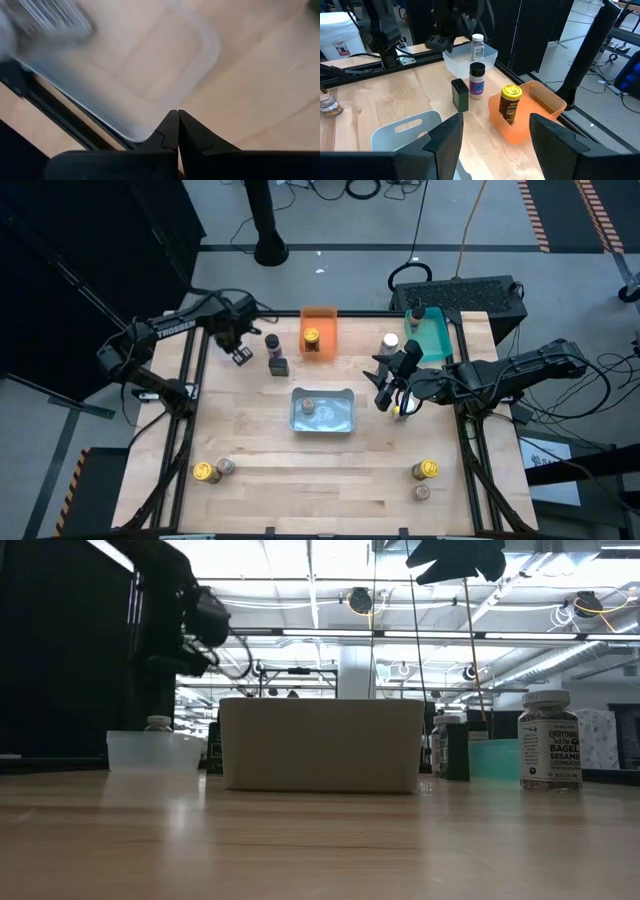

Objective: Sort spices by type
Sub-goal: Adjust the transparent bin

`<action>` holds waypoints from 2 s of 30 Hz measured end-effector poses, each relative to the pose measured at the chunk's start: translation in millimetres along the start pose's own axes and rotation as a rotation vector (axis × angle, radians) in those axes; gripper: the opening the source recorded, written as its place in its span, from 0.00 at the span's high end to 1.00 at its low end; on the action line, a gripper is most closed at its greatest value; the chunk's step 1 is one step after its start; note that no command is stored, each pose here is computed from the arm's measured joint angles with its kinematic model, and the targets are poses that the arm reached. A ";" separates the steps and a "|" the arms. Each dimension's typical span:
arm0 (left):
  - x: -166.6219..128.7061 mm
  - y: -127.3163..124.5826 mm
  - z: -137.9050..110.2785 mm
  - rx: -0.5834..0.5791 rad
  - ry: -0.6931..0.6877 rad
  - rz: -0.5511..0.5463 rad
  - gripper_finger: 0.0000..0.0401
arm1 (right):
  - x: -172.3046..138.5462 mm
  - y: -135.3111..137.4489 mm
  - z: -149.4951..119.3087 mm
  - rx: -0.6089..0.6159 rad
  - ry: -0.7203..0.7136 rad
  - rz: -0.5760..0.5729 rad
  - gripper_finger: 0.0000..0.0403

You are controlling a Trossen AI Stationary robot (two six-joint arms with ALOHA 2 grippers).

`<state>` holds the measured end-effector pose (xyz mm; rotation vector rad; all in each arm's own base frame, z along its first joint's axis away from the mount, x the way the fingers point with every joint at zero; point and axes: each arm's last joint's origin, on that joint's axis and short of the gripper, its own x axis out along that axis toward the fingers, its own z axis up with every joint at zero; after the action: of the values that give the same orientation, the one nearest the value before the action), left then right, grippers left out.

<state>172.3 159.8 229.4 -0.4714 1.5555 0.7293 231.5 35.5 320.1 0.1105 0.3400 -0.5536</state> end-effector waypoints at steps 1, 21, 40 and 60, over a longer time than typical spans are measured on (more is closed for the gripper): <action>5.8 -2.0 -3.2 0.000 0.022 0.006 0.99 | -0.1 0.0 0.1 0.002 0.000 0.000 0.48; 32.5 -4.4 -20.7 -0.024 0.114 0.195 1.00 | -0.1 0.0 0.1 0.006 -0.001 0.000 0.48; 18.8 -45.1 8.1 0.060 -0.280 -0.098 1.00 | -0.1 0.0 0.3 -0.002 -0.002 0.001 0.48; 30.5 -41.9 10.8 0.014 -0.225 0.094 1.00 | -0.1 0.0 0.1 -0.002 -0.001 0.000 0.48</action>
<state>204.8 141.2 192.1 -0.2956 1.3770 0.8146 231.4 35.5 320.2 0.1089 0.3399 -0.5532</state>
